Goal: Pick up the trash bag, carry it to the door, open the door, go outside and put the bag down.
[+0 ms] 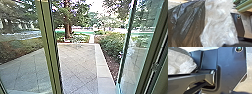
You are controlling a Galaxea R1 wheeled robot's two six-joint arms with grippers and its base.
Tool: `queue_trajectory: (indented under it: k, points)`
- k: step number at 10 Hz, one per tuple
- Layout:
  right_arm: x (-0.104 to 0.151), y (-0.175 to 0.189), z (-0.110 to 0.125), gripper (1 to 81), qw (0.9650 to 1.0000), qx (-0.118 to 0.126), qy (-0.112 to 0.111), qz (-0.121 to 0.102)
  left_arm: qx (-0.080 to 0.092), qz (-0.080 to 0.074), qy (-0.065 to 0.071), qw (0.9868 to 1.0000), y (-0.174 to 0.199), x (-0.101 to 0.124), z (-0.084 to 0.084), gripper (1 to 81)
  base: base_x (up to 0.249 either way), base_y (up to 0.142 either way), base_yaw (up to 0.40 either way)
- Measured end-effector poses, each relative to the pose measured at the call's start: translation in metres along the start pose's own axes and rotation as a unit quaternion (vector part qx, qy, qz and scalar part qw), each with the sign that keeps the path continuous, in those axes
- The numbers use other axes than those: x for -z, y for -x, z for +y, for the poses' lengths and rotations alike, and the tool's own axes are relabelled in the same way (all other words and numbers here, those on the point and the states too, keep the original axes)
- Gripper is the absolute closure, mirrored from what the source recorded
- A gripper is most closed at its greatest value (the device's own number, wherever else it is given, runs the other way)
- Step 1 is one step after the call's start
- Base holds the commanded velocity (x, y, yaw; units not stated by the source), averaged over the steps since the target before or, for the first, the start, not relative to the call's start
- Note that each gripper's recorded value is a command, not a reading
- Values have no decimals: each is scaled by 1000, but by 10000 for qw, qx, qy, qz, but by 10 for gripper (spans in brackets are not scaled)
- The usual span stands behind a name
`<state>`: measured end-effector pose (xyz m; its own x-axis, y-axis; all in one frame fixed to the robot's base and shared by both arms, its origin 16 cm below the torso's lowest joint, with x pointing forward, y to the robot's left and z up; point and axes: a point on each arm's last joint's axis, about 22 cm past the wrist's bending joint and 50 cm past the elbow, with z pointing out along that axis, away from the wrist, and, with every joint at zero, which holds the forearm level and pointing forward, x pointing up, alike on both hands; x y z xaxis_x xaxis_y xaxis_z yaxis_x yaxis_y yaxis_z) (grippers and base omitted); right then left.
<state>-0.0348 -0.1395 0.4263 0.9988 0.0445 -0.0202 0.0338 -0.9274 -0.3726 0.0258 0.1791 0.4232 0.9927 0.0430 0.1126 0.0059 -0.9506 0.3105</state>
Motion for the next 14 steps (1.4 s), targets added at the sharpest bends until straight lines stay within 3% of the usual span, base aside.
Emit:
queue_trajectory:
  k: [6,14]
  points:
    - [0,0,-1,10,10000,0,-1,0,0,0,-1,10000,0,0,0,811,0,-72,0]
    - [0,0,-1,10,10000,2,-2,1,2,0,1,10000,0,0,0,811,0,0,0]
